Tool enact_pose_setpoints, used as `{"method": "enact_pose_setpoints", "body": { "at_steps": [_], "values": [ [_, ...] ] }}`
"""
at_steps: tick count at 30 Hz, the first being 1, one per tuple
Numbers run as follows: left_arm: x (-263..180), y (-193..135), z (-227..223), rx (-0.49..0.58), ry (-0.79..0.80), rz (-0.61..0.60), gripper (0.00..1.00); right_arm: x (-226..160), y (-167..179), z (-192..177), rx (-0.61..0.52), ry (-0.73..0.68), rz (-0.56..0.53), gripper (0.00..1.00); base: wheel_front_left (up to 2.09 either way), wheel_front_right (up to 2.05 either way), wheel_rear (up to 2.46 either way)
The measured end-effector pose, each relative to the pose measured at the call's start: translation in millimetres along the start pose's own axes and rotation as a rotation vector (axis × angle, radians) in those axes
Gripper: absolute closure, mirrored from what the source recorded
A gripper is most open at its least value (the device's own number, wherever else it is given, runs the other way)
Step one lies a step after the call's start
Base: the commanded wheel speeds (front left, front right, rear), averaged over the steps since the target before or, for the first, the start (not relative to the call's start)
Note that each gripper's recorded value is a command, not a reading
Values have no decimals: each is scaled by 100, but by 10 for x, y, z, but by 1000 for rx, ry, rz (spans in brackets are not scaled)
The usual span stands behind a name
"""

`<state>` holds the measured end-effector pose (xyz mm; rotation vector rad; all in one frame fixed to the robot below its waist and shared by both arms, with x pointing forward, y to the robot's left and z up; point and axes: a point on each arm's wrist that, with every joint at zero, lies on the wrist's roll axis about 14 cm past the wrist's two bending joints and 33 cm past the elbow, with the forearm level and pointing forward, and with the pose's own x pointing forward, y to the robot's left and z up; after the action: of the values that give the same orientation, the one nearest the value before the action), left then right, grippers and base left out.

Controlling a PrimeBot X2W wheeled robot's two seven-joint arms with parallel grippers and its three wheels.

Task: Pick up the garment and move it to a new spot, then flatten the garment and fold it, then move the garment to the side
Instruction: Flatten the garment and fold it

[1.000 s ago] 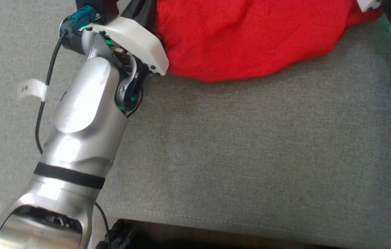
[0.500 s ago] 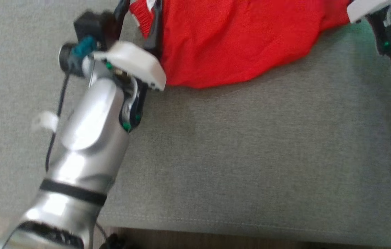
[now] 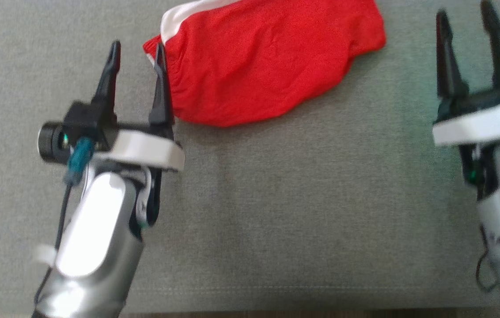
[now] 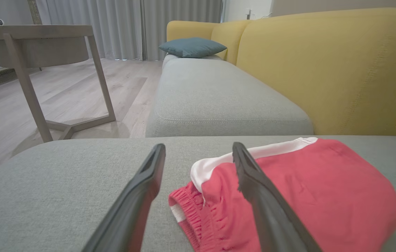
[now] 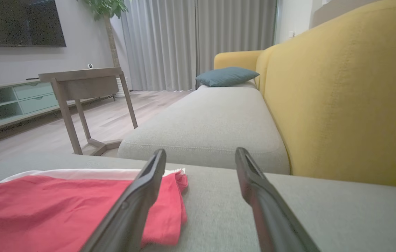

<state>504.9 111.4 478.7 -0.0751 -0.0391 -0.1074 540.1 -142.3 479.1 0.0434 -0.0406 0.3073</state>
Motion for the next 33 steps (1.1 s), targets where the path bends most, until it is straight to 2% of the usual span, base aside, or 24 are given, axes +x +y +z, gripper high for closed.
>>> {"method": "enact_pose_setpoints", "body": {
  "at_steps": [5, 14, 27, 33],
  "values": [
    [-195, -67, 98, 10, -25, -7, 0, -387, -19, 41, 14, 6, -63, 0, 0, 0, 0],
    [-475, -49, -4, 15, 14, 9, 0, -921, 74, -31, 50, 81, -130, 0, 0, 0, 0],
    [-502, -47, -25, 26, 20, 8, 0, -970, 60, 78, 49, 79, -153, 0, 0, 0, 0],
    [-422, -25, -81, 34, 20, 7, 0, -866, 20, -99, 43, 125, -141, 0, 0, 0, 0]
  ]
}}
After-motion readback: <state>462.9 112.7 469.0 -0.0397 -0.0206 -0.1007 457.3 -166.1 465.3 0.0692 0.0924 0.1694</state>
